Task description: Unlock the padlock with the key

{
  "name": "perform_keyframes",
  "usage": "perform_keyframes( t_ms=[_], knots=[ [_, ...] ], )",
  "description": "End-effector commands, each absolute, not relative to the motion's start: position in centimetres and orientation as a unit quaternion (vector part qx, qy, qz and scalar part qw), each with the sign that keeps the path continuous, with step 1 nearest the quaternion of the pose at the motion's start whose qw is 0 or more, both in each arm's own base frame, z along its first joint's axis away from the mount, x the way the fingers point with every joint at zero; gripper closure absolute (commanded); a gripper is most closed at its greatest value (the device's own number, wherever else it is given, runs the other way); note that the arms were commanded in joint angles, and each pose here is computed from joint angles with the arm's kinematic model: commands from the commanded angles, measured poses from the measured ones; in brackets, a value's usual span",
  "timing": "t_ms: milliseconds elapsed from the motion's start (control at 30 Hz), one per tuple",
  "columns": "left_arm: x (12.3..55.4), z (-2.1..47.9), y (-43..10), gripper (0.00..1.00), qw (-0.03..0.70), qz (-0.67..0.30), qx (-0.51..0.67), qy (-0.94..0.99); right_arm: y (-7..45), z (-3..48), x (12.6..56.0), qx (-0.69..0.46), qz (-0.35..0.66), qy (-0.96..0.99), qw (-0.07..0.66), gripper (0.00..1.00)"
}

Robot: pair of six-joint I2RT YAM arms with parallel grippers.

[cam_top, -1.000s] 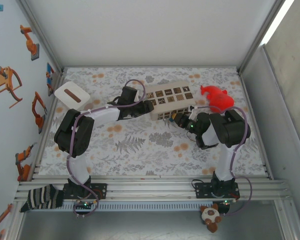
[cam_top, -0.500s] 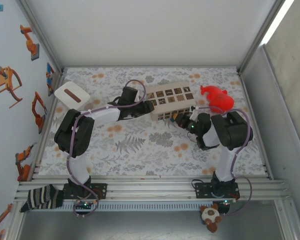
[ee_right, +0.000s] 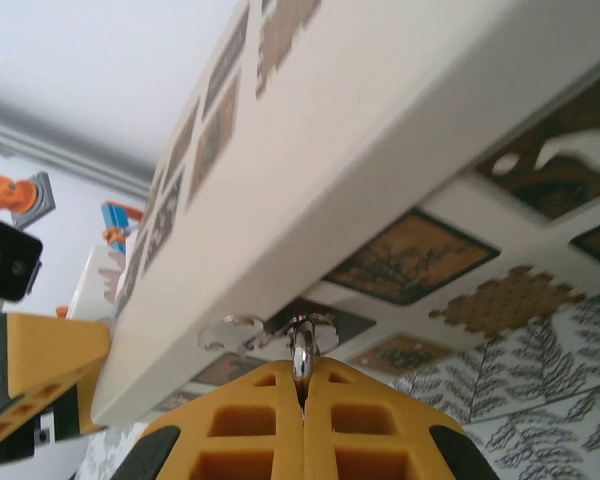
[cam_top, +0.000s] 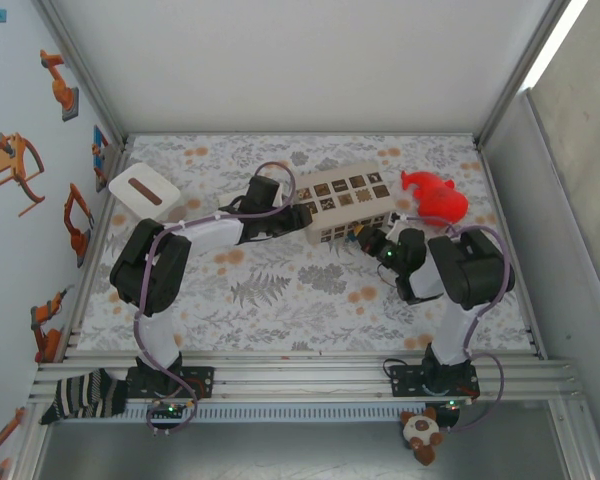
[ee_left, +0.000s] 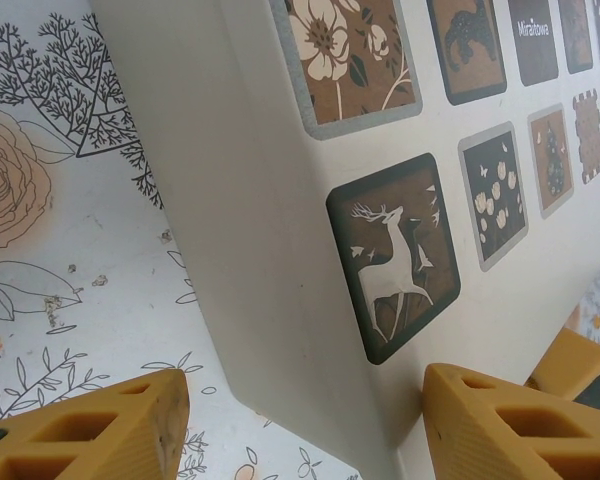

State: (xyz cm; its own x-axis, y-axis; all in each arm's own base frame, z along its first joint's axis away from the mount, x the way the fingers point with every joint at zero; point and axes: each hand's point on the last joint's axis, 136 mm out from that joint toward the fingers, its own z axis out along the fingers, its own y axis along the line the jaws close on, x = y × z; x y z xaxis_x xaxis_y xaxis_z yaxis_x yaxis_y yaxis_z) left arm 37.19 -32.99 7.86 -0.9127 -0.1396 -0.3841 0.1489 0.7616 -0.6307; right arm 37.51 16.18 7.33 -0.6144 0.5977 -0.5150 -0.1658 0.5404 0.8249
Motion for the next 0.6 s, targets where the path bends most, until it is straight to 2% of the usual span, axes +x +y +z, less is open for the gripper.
perform_keyframes(
  t_ms=[0,167,300,567],
  knots=[
    [34.6,3.1,-30.3,0.38,0.152,-0.276,-0.011,0.949,14.5,11.5,38.9,0.154,0.456,0.726,0.492,1.0],
    [34.6,3.6,-30.8,0.38,0.156,-0.289,-0.012,0.944,14.2,12.1,38.6,0.149,0.455,0.722,0.499,1.0],
    [35.1,6.1,-31.7,0.37,0.172,-0.321,0.0,0.931,14.1,11.6,37.1,0.135,0.441,0.742,0.486,1.0],
    [36.0,13.8,-31.0,0.28,0.244,-0.349,0.026,0.904,15.1,11.4,31.3,0.058,0.398,0.833,0.379,1.0]
  ],
)
